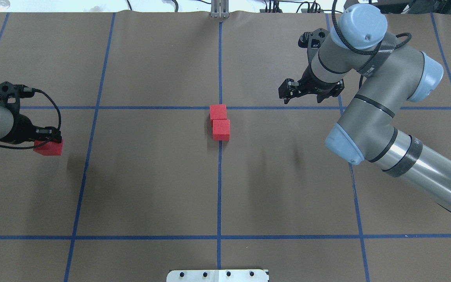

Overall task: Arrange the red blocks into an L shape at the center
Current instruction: 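Carry the red cube with the left gripper toward the two-cube pair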

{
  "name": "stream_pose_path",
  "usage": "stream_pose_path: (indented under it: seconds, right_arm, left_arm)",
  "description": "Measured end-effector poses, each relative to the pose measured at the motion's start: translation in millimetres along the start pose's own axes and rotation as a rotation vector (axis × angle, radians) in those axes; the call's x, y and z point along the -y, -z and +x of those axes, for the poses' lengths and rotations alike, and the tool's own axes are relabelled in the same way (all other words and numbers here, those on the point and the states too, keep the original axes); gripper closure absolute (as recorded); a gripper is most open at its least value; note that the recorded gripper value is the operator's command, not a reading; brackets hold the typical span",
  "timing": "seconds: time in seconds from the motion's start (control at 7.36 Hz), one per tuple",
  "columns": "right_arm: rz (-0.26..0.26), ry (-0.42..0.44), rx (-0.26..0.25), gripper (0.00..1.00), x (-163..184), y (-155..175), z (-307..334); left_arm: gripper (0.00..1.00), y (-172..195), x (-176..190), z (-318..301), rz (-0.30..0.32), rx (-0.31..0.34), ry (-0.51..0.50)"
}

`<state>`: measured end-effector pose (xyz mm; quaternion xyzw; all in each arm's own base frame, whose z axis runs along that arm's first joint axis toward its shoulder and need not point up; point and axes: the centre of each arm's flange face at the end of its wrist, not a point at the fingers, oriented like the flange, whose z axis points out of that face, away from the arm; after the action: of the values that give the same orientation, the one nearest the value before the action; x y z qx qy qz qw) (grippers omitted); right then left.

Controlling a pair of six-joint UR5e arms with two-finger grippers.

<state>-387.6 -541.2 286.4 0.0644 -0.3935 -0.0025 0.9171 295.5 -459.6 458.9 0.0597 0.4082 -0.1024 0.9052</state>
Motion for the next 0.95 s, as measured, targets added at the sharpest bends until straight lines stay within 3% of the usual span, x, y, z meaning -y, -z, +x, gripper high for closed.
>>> stream_pose_path:
  seconds: [0.27,0.54,0.95]
  right_arm:
    - [0.005,0.044,-0.014,0.01,5,1,29]
    - [0.000,0.118,-0.028,0.01,9,3,65]
    - [-0.033,0.173,0.017,0.01,0,16,96]
  left_arm:
    - [1.00,12,30,69,0.032,0.020,0.376]
    - [1.00,11,32,135,0.081,0.091,0.700]
    - [1.00,-48,14,251,0.128,0.224,1.056]
